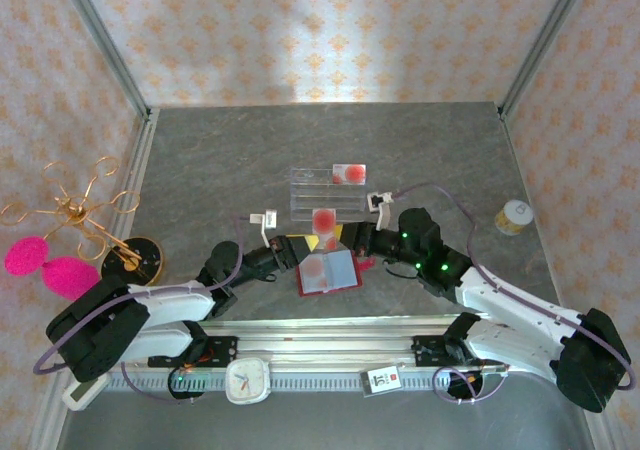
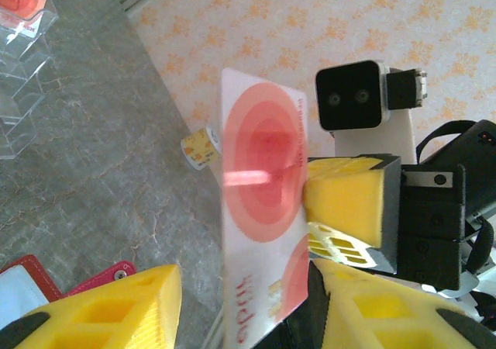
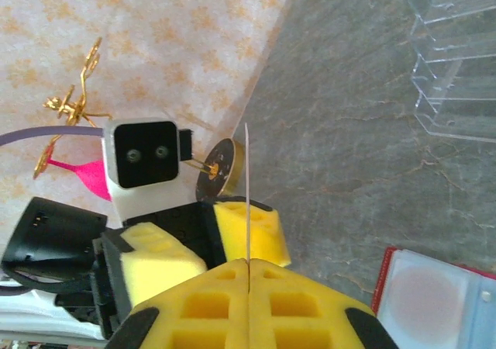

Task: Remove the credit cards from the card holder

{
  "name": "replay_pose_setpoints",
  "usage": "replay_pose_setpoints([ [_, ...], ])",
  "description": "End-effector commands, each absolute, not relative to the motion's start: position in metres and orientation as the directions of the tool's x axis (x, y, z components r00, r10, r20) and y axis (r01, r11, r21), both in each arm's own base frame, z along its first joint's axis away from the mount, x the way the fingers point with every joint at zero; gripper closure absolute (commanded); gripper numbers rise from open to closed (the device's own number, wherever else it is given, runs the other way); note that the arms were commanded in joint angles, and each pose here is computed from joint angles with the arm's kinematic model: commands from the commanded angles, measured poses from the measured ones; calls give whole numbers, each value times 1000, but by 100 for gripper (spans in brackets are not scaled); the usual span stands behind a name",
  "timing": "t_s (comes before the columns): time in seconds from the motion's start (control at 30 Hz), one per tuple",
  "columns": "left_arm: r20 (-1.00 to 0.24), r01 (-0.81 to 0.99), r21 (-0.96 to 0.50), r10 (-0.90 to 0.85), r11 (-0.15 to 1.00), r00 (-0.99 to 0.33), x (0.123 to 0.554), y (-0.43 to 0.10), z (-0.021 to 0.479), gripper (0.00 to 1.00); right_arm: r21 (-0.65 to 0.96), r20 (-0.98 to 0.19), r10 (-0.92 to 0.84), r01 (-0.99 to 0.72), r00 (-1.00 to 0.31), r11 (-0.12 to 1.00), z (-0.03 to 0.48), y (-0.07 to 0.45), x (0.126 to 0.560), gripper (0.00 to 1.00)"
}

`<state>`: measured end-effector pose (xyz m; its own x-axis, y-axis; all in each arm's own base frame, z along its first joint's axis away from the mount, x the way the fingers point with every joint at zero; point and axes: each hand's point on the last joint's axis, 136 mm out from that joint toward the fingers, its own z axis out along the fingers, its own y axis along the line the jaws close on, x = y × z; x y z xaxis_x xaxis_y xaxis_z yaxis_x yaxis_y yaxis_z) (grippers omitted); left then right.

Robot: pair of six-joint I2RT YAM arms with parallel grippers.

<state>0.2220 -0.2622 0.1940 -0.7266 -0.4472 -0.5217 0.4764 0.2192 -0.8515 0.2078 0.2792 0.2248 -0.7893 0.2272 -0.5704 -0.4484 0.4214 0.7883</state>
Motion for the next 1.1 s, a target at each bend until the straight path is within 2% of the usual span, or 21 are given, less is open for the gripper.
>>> replay_pose_setpoints([
  [0.0, -528, 509, -842, -471, 181, -706, 222, -259, 206, 58, 788, -598, 244, -507, -763, 349, 253, 287, 205, 100],
  [0.13, -531, 535, -832, -490, 148, -691, 219, -257, 218, 73, 793, -579, 229, -476, -782, 380, 235, 289, 207, 100],
  [0.3, -543, 547, -824, -483, 148, -687, 219, -259, 223, 100, 787, -550, 196, -425, -812, 447, 203, 289, 208, 100],
  [0.37, -562, 556, -815, -461, 165, -687, 220, -262, 222, 100, 760, -558, 188, -408, -808, 506, 194, 282, 211, 99],
  [0.43, -598, 567, -795, -426, 215, -678, 225, -264, 221, 100, 709, -579, 192, -372, -793, 599, 187, 266, 221, 92],
  [0.5, -658, 574, -753, -336, 323, -674, 231, -270, 210, 100, 684, -597, 234, -335, -767, 649, 189, 243, 233, 88],
  [0.67, -790, 652, -526, -28, 546, -613, 254, -281, 204, 100, 670, -630, 343, -265, -697, 693, 206, 190, 255, 86],
  [0.73, -820, 695, -428, 74, 578, -567, 266, -285, 211, 100, 670, -630, 370, -237, -682, 704, 208, 177, 260, 86],
  [0.9, -827, 823, -166, 378, 543, -416, 293, -301, 224, 100, 689, -601, 408, -186, -687, 701, 199, 163, 264, 87],
  [1.0, -785, 890, 30, 562, 456, -262, 309, -305, 225, 100, 701, -579, 415, -168, -702, 693, 189, 162, 260, 87],
  [1.07, -749, 918, 106, 638, 382, -179, 316, -309, 222, 100, 704, -569, 413, -162, -711, 692, 184, 161, 258, 88],
])
